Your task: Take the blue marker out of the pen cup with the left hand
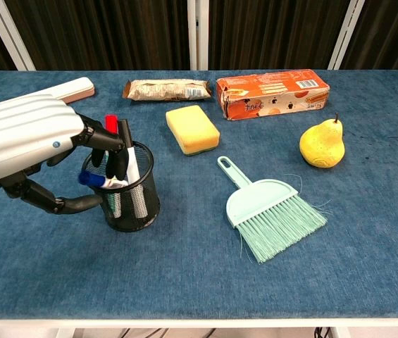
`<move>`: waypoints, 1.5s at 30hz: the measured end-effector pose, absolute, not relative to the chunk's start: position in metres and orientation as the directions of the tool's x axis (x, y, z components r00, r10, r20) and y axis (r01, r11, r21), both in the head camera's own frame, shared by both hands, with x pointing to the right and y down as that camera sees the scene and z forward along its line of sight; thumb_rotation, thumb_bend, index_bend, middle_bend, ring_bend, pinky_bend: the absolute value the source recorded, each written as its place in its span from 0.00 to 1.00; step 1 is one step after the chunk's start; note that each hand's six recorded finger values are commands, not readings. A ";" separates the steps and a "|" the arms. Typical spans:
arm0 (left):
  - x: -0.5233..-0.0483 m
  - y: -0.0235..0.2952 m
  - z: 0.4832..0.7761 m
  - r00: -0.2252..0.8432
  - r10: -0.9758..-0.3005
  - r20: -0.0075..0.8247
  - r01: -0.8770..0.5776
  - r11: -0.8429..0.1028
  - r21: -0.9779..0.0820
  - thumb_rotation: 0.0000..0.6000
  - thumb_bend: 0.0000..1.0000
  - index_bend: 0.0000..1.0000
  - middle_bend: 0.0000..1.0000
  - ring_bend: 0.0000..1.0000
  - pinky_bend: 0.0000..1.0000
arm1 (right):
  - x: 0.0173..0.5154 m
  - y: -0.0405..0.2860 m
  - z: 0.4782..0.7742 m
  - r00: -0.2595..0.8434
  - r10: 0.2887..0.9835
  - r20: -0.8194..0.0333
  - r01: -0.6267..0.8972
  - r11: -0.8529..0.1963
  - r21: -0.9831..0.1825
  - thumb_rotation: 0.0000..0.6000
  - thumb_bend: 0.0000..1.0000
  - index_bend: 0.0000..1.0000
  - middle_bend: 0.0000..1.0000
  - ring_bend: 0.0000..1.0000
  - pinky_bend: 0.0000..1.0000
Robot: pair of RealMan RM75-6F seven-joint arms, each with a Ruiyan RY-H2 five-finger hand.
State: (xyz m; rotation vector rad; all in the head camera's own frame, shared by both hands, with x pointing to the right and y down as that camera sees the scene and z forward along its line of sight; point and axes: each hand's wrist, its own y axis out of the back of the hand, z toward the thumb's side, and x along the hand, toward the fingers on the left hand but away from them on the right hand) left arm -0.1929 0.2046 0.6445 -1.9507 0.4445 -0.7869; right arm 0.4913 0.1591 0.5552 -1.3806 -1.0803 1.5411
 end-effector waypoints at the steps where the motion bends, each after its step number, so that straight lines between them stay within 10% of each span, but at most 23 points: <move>1: -0.193 0.204 0.645 0.727 -0.597 0.340 0.017 -0.479 -0.878 1.00 0.33 0.47 0.48 0.49 0.74 | 0.492 0.159 0.556 -0.101 0.940 -0.327 -0.014 -0.330 -0.944 1.00 0.16 0.00 0.00 0.00 0.00; 26: -0.196 0.197 0.650 0.714 -0.626 0.315 0.042 -0.410 -0.911 1.00 0.34 0.49 0.52 0.64 0.86 | 0.496 0.160 0.560 -0.122 0.932 -0.341 -0.012 -0.345 -0.939 1.00 0.17 0.00 0.00 0.00 0.00; 45: -0.192 0.194 0.643 0.729 -0.644 0.232 -0.021 -0.360 -0.933 1.00 0.33 0.69 0.66 0.75 0.95 | 0.496 0.161 0.563 -0.128 0.924 -0.360 -0.013 -0.365 -0.931 1.00 0.18 0.00 0.00 0.00 0.00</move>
